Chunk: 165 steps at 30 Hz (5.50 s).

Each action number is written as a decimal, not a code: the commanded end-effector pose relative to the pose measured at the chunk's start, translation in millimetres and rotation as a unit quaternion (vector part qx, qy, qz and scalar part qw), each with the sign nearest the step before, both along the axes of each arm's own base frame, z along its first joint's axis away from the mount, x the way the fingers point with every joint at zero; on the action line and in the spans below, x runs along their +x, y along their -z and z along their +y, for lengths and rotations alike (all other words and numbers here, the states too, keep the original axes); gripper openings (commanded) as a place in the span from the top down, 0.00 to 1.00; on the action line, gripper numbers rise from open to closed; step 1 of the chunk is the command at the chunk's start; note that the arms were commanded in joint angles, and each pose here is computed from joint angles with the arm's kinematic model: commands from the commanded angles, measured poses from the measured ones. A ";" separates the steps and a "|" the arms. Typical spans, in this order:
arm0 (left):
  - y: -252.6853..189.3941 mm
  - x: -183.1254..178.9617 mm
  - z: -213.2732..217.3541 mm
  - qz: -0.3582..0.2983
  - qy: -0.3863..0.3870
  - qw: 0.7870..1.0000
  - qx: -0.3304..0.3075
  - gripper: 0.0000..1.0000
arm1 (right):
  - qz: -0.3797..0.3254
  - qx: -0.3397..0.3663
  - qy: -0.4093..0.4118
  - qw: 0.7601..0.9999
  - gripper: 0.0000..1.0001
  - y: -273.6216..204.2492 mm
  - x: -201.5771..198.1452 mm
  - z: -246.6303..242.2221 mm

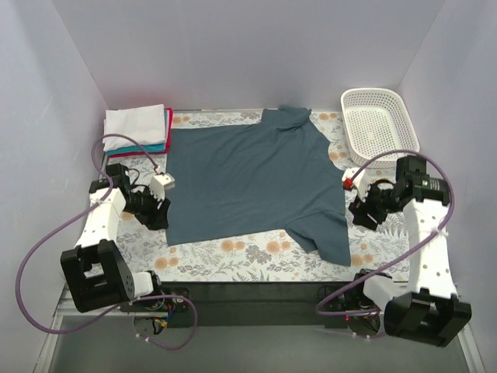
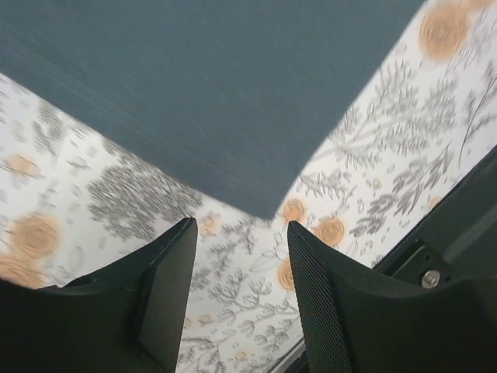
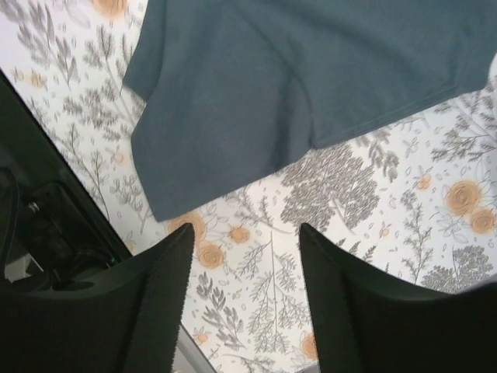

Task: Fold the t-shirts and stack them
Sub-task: Flatten the tshirt out

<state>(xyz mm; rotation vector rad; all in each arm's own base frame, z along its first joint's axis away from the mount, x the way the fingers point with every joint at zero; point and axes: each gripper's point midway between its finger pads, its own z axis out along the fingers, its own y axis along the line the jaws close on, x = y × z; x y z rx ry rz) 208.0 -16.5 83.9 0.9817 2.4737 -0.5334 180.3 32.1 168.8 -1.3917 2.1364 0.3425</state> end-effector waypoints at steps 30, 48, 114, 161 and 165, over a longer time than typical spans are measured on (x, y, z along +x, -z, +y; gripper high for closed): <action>-5.2 -46.5 -435.2 -0.183 0.393 0.879 -0.199 0.53 | 0.272 0.007 0.217 0.938 0.80 118.2 130.2 21.3; 49.3 -56.8 -459.8 -0.180 0.431 0.867 -0.175 0.55 | 0.290 0.001 0.233 0.928 0.84 134.3 125.7 12.2; 65.1 85.9 -61.7 -0.005 -0.064 0.998 -0.021 0.66 | 0.236 -0.058 0.222 0.944 0.76 155.1 181.6 -11.8; -2.0 52.3 -41.8 -0.005 -0.066 0.997 -0.041 0.60 | 0.129 -0.143 0.031 0.981 0.51 118.8 62.6 23.3; 8.4 50.2 -40.5 0.011 -0.067 0.997 -0.036 0.60 | 0.111 -0.148 0.034 0.982 0.47 117.5 78.3 22.8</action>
